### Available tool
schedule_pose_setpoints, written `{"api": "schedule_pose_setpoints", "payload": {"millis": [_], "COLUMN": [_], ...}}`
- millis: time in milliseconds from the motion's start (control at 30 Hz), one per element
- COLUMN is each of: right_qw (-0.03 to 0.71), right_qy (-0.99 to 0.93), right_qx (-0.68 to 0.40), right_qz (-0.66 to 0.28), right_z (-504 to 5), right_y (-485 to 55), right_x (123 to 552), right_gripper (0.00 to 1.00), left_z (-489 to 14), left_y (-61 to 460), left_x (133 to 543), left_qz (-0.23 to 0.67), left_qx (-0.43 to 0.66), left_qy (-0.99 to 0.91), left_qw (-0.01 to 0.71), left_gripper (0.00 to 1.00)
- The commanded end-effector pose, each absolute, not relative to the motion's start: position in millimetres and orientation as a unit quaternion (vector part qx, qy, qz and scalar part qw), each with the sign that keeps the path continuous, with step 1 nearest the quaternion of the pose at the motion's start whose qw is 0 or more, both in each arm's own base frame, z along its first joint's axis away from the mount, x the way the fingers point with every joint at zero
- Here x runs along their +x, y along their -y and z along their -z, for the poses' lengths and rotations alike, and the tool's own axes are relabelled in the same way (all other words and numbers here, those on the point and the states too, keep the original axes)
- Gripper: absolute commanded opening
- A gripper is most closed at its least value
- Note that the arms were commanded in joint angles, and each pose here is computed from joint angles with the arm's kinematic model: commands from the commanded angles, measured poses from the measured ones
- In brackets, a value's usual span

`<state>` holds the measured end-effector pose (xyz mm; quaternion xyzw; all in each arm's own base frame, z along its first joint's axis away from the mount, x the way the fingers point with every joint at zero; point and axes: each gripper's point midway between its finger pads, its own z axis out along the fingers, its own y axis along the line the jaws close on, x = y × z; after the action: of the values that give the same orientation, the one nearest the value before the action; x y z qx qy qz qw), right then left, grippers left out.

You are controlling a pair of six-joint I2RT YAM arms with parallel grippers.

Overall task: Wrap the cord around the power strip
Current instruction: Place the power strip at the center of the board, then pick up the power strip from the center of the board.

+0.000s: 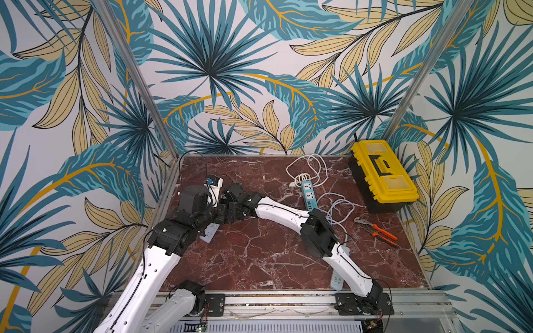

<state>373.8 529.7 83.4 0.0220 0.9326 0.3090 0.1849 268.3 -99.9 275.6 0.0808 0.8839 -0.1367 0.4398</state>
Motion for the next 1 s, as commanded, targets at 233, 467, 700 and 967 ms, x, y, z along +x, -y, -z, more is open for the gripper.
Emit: {"api": "schedule_pose_setpoints", "payload": {"millis": [233,467,700,967], "right_qw": [0.264,0.241,0.138,0.123], "right_qy": [-0.930,-0.970,-0.968,-0.961], "right_qx": [0.006,0.027,0.079,0.158], "right_qz": [-0.257,-0.003,0.195,0.189], "right_z": [-157,-160,-151,-125], "right_y": [-456,-261,-91,-29], "right_x": [371,312,224,209], "right_gripper": [0.83,0.83,0.91,0.88], "left_z": [-316,-340,-345,-328], "left_y": [104,136,136,142], "left_x": [278,289,321,342], "left_qz": [0.161,0.206,0.215,0.210], "left_qx": [0.070,0.152,0.096,0.076], "left_qy": [-0.855,-0.822,-0.806,-0.827], "left_qw": [0.489,0.509,0.543,0.516], "left_gripper": [1.00,0.95,0.99,1.00]}}
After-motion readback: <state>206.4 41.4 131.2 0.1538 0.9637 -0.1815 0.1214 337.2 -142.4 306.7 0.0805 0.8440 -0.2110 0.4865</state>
